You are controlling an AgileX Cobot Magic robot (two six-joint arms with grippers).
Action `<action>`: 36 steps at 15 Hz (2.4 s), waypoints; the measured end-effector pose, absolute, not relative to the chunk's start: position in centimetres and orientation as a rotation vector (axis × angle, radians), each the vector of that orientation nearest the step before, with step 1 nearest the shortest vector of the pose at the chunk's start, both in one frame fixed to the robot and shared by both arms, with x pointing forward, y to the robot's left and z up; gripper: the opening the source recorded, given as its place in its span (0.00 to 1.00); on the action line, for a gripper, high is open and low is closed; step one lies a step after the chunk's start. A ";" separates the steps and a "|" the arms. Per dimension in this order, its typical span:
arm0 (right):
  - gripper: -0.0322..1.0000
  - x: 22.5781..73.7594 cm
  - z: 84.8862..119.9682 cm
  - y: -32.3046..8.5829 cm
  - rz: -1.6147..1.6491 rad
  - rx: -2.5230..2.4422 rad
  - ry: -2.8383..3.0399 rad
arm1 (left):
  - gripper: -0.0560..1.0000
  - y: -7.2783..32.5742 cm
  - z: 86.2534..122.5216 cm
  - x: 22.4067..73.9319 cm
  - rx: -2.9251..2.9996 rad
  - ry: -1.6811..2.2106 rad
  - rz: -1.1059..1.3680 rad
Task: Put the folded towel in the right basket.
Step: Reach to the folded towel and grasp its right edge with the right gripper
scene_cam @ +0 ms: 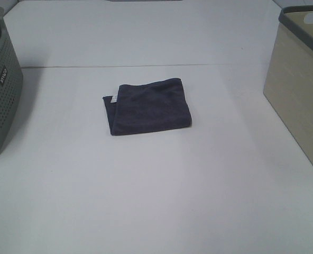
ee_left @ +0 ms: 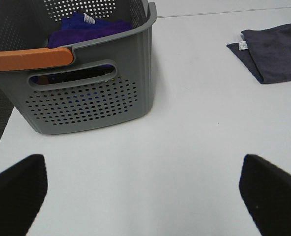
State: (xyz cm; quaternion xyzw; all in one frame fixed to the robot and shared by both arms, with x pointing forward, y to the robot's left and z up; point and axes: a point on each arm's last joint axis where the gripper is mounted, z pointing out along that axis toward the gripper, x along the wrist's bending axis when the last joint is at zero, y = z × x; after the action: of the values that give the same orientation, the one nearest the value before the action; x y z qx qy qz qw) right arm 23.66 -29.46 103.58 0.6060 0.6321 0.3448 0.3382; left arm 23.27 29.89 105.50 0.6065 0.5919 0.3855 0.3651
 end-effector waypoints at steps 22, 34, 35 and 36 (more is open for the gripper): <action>0.98 23.7 103.6 -29.7 0.863 1.572 1.637 | 0.99 29.9 105.5 23.3 1.559 1.522 0.990; 0.98 23.7 103.6 -29.7 0.862 1.572 1.637 | 0.99 29.9 105.5 23.3 1.559 1.522 0.990; 0.98 23.7 103.6 -29.7 0.862 1.572 1.637 | 0.99 29.9 105.5 23.3 1.559 1.522 0.990; 0.98 23.7 103.6 -29.7 0.862 1.572 1.637 | 0.99 29.9 105.5 23.3 1.559 1.522 0.990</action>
State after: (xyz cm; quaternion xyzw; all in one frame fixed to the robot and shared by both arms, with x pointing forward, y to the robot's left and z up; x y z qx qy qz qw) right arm 23.67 -29.73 103.57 0.6066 0.6318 0.3328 0.3495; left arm 23.27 29.88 105.50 0.6065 0.5919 0.3852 0.3654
